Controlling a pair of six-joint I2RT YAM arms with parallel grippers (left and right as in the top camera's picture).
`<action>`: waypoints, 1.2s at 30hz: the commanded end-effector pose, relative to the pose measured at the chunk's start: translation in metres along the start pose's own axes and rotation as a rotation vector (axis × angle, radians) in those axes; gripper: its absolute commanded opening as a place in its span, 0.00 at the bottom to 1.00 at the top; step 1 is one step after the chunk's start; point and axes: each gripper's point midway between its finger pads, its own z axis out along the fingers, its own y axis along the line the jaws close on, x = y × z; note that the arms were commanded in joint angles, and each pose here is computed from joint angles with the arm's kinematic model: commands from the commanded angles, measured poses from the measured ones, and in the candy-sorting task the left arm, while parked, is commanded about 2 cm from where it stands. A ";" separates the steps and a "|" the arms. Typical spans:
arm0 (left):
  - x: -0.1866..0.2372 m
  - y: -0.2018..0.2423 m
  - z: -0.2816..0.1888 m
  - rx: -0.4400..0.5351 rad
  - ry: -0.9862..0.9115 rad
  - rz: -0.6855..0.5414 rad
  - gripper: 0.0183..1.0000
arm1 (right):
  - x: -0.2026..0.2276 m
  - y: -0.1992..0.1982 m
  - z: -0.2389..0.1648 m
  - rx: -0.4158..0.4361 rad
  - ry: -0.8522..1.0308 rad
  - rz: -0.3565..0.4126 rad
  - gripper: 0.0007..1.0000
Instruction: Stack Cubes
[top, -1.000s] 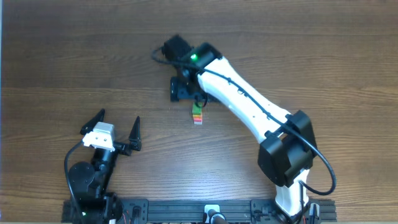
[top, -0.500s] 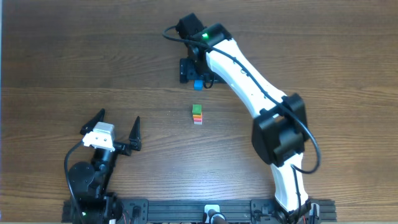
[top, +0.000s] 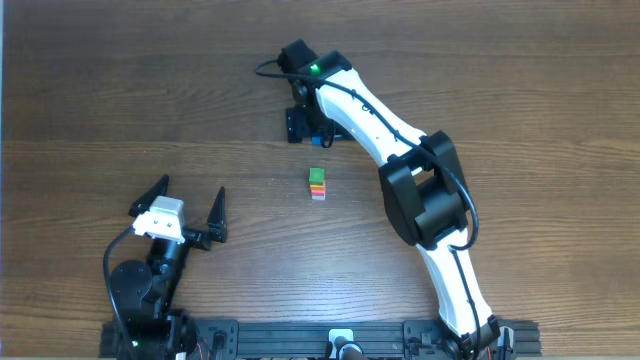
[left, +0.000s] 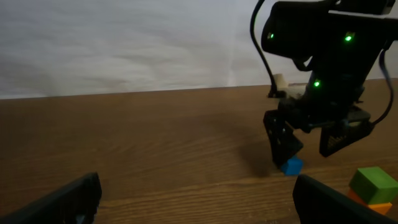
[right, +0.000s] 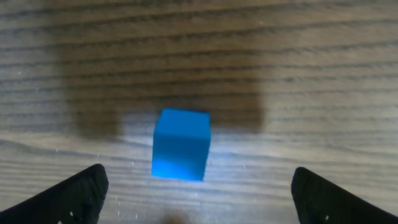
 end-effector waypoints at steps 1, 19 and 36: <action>0.002 -0.001 0.000 0.009 -0.002 -0.011 1.00 | -0.002 0.004 0.008 0.011 -0.008 -0.027 0.93; 0.002 -0.001 0.000 0.009 -0.002 -0.011 1.00 | -0.002 0.002 0.021 0.031 -0.002 -0.019 0.80; 0.002 -0.001 0.000 0.009 -0.001 -0.011 1.00 | -0.002 0.006 0.021 0.028 -0.006 -0.014 0.43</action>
